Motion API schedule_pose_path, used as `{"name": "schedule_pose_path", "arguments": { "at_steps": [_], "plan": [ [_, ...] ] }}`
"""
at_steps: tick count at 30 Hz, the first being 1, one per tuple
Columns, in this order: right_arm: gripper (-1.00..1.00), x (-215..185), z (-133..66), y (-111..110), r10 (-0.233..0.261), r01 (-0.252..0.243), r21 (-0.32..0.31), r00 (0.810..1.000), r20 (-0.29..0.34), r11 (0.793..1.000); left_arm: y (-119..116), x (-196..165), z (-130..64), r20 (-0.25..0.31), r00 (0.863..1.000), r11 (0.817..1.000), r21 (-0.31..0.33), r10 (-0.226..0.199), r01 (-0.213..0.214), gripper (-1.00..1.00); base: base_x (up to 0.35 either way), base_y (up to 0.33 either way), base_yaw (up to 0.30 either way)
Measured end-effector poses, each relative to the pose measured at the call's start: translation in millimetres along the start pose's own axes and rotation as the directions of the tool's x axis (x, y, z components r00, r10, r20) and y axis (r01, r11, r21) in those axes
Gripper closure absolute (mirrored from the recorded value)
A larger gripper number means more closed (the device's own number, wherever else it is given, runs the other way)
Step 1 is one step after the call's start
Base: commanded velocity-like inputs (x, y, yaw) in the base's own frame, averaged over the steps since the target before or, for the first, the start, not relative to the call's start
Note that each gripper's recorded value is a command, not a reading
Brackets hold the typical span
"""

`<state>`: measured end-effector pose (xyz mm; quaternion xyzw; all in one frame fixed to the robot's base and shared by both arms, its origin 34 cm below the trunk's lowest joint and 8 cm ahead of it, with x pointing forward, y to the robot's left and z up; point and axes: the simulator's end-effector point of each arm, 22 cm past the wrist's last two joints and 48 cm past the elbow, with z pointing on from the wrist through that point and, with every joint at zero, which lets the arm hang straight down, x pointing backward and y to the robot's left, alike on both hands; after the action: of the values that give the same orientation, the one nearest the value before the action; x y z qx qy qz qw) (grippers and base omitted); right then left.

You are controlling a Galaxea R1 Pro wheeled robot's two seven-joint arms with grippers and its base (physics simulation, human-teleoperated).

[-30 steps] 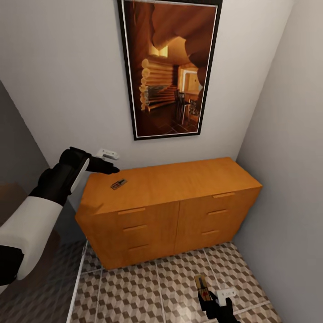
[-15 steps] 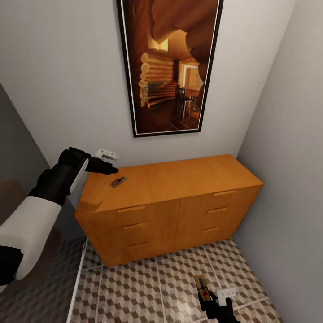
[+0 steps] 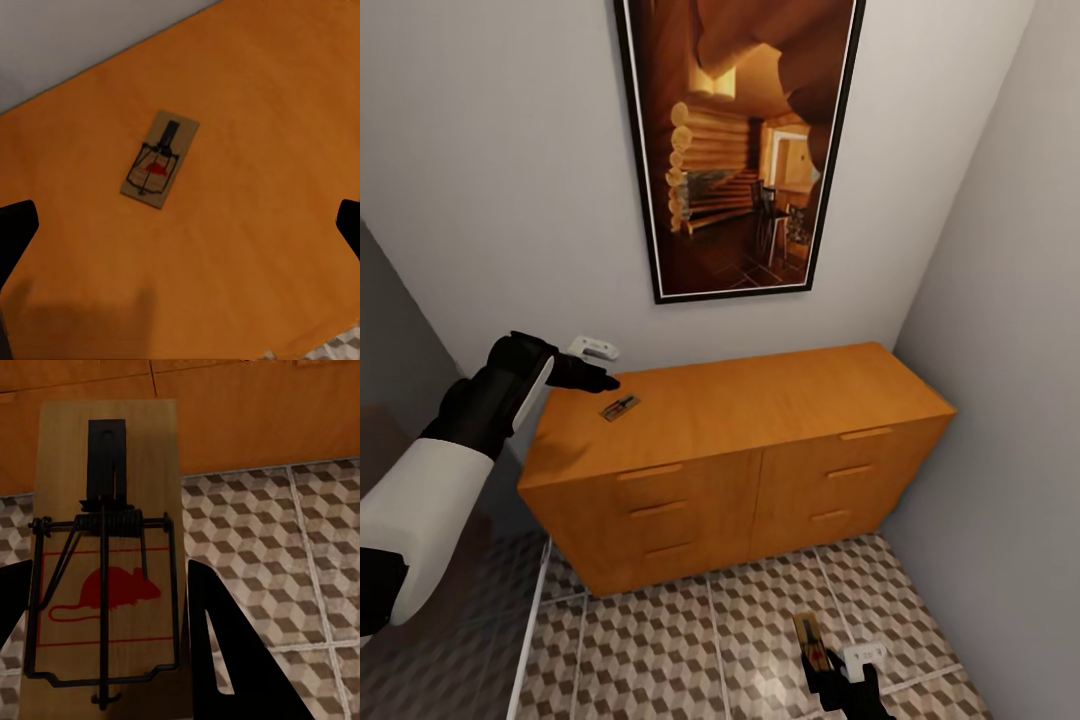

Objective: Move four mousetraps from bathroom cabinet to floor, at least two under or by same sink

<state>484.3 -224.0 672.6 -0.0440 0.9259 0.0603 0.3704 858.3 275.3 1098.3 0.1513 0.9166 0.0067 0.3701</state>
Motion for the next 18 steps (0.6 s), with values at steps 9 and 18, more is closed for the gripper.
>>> {"name": "schedule_pose_path", "arguments": {
  "at_steps": [9,18],
  "plan": [
    [1.00,2.8,0.3,0.2,0.001,-0.001,0.000,1.000,-0.006,1.000,1.0,10.8,8.4,-0.028,1.000,1.000,0.002,-0.007,0.007,-1.00,0.131,0.000,0.000],
    [1.00,3.0,0.4,0.2,0.001,-0.001,0.000,1.000,-0.006,1.000,3.0,22.5,14.8,-0.058,0.998,1.000,0.004,-0.018,0.019,-1.00,0.069,0.000,0.000]
  ]
}}
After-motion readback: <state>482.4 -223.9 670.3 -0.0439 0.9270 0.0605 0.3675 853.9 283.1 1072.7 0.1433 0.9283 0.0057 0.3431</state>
